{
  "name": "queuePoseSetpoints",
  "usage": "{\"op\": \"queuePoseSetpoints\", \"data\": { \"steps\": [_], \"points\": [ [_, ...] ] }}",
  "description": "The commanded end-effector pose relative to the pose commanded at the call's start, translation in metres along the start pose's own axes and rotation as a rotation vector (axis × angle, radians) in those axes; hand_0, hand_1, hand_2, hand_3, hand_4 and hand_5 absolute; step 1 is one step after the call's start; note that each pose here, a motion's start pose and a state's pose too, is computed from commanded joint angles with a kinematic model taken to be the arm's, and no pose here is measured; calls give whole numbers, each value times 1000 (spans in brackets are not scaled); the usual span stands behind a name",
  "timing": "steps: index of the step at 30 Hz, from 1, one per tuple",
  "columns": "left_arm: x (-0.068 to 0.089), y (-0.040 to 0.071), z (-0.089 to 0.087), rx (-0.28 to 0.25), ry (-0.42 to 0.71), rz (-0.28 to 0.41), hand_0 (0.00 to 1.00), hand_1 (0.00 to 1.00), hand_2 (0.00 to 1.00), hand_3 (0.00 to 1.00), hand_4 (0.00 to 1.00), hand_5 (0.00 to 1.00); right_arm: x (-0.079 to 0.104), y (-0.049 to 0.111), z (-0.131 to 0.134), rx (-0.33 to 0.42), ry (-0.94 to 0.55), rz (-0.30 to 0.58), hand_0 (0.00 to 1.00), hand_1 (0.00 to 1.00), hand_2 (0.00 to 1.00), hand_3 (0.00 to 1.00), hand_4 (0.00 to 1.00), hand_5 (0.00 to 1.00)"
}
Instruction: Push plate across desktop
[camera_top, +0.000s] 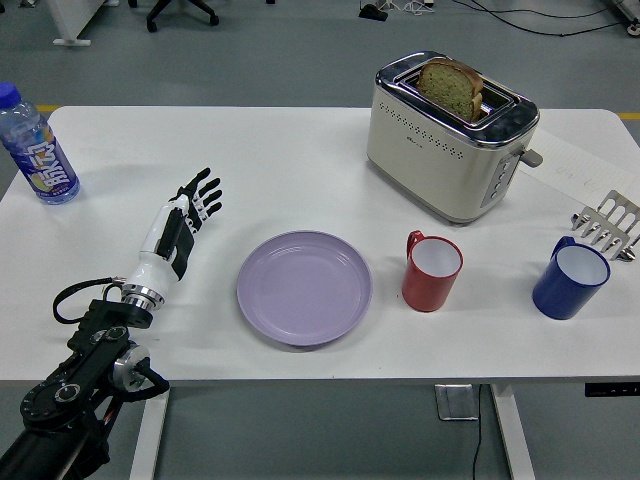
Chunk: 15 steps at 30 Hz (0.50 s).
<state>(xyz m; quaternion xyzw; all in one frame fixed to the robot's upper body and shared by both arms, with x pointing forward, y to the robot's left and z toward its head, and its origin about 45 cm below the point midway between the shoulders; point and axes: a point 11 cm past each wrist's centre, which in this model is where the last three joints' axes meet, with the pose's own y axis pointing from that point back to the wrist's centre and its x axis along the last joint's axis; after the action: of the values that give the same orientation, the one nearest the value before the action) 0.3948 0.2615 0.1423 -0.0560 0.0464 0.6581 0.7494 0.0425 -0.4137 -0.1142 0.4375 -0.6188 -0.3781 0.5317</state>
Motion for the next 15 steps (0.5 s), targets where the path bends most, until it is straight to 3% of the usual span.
{"op": "queuePoseSetpoints", "data": {
  "steps": [11, 15],
  "points": [
    [63, 22, 16, 30, -27, 80, 849, 872, 893, 872, 496, 998, 3, 0, 4, -7, -14, 8, 610, 553, 655, 639, 163, 376],
    [83, 36, 18, 68, -40, 89, 836, 838, 849, 849, 500, 998, 4, 0, 5, -12, -13, 11, 610, 553, 654, 639, 162, 376]
  ]
}}
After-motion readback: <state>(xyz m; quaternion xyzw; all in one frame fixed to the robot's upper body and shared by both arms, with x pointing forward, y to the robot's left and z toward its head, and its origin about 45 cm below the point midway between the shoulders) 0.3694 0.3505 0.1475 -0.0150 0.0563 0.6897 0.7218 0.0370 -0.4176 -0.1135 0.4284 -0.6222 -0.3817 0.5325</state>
